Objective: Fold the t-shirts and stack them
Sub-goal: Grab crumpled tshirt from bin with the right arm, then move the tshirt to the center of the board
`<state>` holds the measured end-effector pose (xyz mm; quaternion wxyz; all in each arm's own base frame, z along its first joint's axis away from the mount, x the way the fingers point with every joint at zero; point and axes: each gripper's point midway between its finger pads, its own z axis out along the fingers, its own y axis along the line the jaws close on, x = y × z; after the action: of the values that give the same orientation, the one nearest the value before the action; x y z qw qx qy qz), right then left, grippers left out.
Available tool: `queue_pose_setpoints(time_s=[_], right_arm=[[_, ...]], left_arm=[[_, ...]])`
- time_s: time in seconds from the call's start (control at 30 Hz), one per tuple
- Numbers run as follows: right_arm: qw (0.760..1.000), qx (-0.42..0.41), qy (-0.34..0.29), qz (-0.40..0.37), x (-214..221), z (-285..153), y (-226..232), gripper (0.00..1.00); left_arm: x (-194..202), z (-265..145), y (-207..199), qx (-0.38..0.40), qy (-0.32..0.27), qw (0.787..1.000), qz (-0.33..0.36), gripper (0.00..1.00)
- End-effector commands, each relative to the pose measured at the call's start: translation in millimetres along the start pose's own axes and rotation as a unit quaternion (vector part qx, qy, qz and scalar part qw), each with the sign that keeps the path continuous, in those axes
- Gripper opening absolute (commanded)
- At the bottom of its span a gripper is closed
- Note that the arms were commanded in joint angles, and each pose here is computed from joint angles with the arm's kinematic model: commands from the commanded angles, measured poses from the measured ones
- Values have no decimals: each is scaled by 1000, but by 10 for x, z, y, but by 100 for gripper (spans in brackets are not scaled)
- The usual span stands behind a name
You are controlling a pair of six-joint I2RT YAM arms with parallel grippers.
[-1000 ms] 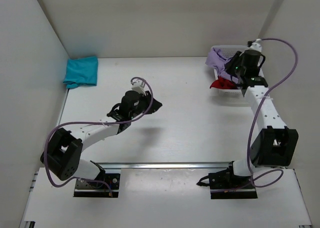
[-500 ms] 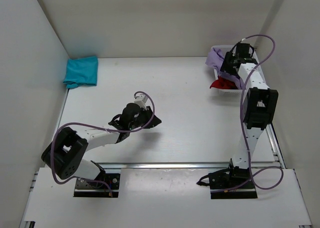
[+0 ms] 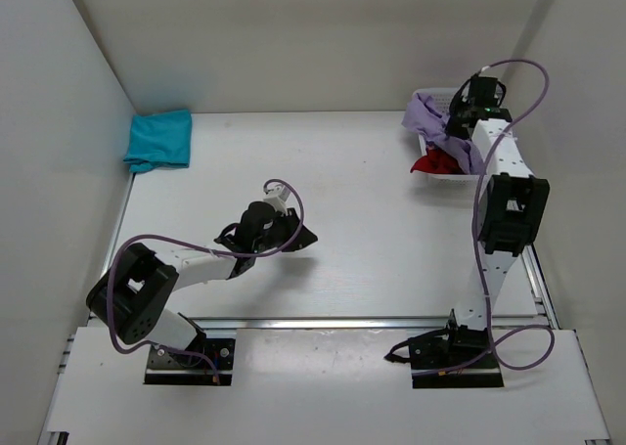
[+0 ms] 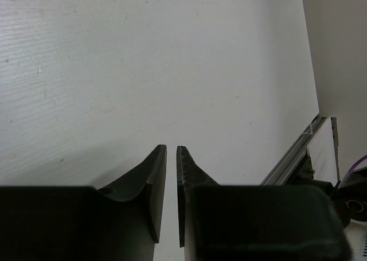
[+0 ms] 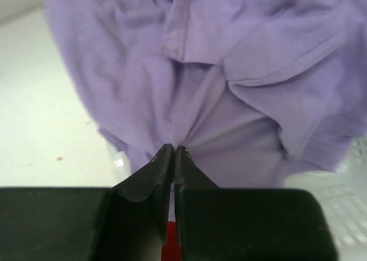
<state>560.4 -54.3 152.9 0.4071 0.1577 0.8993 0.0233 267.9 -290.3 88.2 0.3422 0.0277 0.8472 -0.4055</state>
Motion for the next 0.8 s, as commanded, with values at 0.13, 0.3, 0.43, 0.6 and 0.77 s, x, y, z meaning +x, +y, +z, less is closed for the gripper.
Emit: queue_pose_setpoints(time_s=[0.13,0.3,0.43,0.6,0.77], right_arm=[[951,-130,-280,-7,-1547,-2269,638,0],[861,-318,-391,-72,-1746,-4057,1653,0],[757,-483,-424,-120,-1533,-5229,2244,0],[706,-569,-405,-116,-1399,-5599,2380,0],[723,-604,-320,-93,-1266,-4852,2336,0]], left_arm=[[-147,-13,-68,17,-13,1000,-17,27],[-260,-58,-44,15,-28,999,-41,29],[-385,-184,83,9,-52,996,-72,30],[-523,-480,373,-13,-98,988,-115,31],[-767,-886,697,-42,-174,974,-140,34]])
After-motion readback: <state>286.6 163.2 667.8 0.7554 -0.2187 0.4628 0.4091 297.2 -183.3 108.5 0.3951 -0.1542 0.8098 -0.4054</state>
